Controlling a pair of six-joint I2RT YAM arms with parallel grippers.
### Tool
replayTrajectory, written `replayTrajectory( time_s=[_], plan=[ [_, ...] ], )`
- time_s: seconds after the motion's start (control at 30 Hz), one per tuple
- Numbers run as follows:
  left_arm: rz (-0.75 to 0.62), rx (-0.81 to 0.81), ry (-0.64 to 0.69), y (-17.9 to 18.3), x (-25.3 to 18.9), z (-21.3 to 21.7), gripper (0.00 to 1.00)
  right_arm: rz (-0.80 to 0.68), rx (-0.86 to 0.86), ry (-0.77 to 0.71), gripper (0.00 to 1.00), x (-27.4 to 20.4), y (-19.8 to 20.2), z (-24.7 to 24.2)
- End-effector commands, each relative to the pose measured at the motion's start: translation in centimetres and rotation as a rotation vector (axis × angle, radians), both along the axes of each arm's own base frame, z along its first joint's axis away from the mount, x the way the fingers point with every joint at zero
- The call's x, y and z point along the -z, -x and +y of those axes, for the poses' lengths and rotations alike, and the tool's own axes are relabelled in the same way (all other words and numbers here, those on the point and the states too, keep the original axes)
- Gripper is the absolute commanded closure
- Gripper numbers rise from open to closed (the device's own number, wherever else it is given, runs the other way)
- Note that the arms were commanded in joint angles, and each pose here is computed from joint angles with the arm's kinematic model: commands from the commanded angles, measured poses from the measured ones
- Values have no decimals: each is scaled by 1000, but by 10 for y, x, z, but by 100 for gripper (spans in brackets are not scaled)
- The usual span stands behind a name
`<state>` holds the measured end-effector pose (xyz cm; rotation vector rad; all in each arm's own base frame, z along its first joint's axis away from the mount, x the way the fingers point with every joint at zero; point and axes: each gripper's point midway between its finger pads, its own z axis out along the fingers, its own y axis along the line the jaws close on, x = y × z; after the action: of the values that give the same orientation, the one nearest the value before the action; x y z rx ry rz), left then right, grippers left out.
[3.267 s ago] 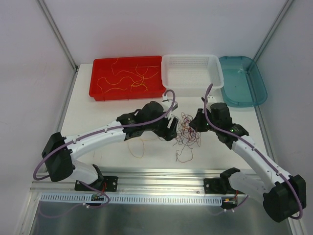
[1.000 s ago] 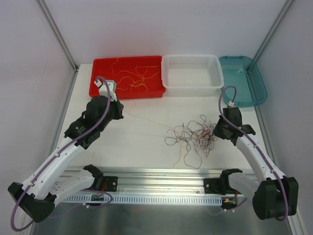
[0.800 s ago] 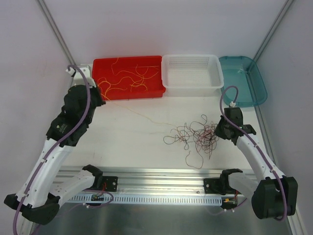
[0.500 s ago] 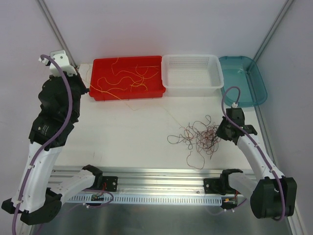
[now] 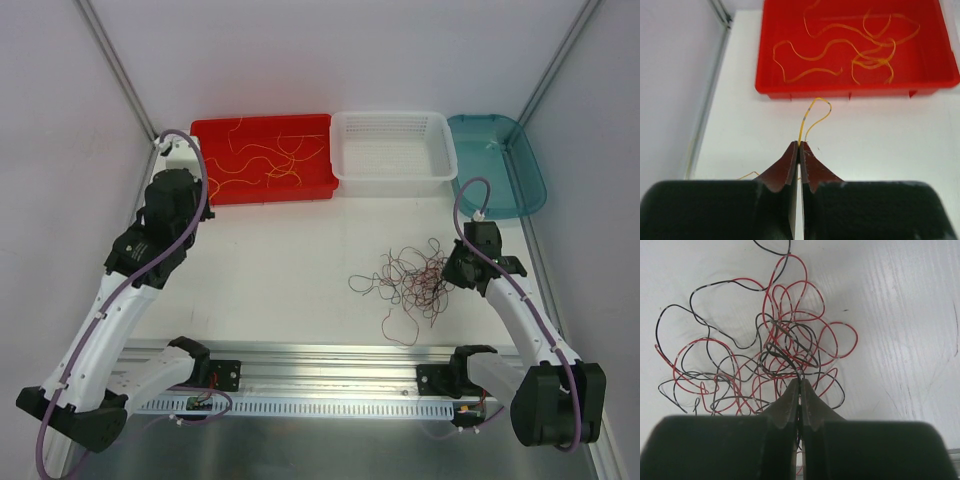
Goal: Untangle the cables
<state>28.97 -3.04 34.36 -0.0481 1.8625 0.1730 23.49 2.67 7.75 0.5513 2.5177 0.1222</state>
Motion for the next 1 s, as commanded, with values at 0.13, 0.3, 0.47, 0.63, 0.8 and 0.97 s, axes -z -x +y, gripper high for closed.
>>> replayTrajectory(
  time_s=[0.13,0.3,0.47,0.63,0.8,0.97],
  plan=[
    [67,95,129,-6,24,-30,100,-11,-91,-91,99,-2,2,20],
    [-72,98,109,-11,-44,-25,100,7,-158,-133,95,5,7,34],
    [-194,102,73,-23,-113,-24,100,14,-232,-179,70,9,11,51],
    [-350,150,65,-31,-195,-31,100,9,-304,-207,12,1,15,68],
    [-470,103,-1,-57,-252,-29,100,-15,-366,-194,2,-13,18,78],
    [-580,103,-59,-89,-287,-39,100,-38,-403,-199,0,-24,23,85]
  ],
)
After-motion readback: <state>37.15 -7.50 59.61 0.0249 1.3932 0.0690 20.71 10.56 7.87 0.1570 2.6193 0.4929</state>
